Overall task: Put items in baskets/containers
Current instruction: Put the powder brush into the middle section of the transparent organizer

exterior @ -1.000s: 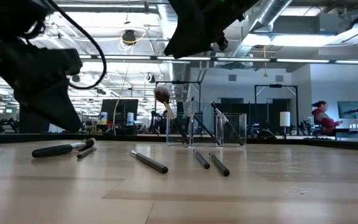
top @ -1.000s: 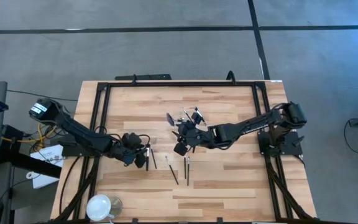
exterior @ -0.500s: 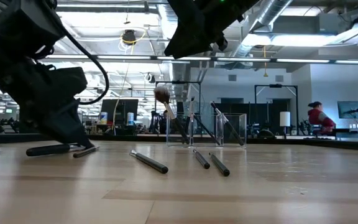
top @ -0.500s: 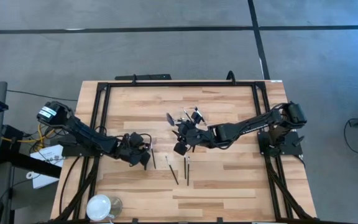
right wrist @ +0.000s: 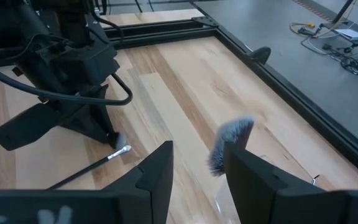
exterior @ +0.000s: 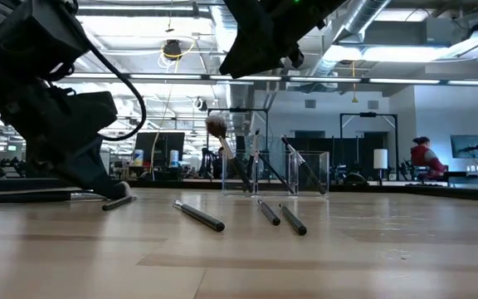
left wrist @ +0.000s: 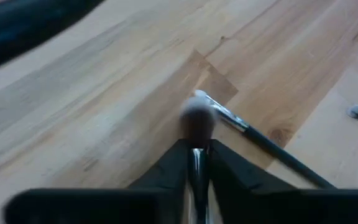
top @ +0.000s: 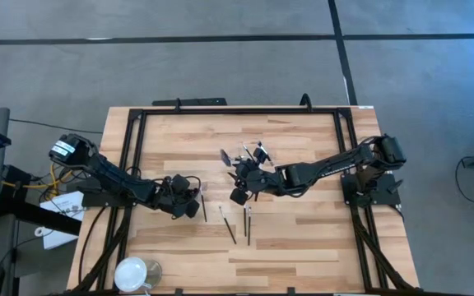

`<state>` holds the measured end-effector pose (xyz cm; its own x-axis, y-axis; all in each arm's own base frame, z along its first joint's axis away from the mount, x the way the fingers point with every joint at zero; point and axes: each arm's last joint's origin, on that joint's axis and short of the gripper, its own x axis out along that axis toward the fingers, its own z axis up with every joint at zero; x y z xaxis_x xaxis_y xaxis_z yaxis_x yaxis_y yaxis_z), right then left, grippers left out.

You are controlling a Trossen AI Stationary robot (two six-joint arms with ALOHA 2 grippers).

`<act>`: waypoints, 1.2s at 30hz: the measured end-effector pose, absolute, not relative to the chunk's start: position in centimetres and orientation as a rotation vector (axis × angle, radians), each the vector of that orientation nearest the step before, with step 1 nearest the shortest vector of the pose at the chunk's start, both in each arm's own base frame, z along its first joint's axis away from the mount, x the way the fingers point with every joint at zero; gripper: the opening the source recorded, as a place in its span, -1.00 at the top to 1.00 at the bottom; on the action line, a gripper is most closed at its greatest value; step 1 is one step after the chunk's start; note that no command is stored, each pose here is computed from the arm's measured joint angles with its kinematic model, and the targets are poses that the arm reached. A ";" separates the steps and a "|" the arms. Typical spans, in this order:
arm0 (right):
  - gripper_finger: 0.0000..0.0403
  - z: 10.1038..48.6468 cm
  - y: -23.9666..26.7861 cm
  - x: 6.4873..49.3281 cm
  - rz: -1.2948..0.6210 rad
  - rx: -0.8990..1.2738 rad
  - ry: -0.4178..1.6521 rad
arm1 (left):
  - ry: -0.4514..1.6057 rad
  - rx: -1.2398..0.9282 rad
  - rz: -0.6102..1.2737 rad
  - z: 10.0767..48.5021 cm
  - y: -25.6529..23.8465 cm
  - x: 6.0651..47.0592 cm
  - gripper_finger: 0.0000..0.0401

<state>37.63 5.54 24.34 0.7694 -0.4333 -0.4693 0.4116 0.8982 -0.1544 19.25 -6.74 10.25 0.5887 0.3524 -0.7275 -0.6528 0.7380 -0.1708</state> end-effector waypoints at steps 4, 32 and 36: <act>0.36 24.3 5.5 37.6 -0.458 -0.043 0.520 | 0.726 -0.455 0.607 10.3 -6.8 19.3 0.87; 0.36 14.5 6.9 44.1 -0.022 0.213 0.334 | 0.503 -0.438 0.493 15.1 -6.2 18.2 0.85; 0.37 12.4 5.7 45.6 0.017 0.315 0.346 | 0.452 -0.424 0.457 15.7 -6.3 18.5 0.87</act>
<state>45.60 5.71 12.35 0.9412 0.0700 -0.3306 0.0370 0.9511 0.3066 18.55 -6.32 15.70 0.8033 0.3218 -0.5012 -0.5044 0.8150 -0.2851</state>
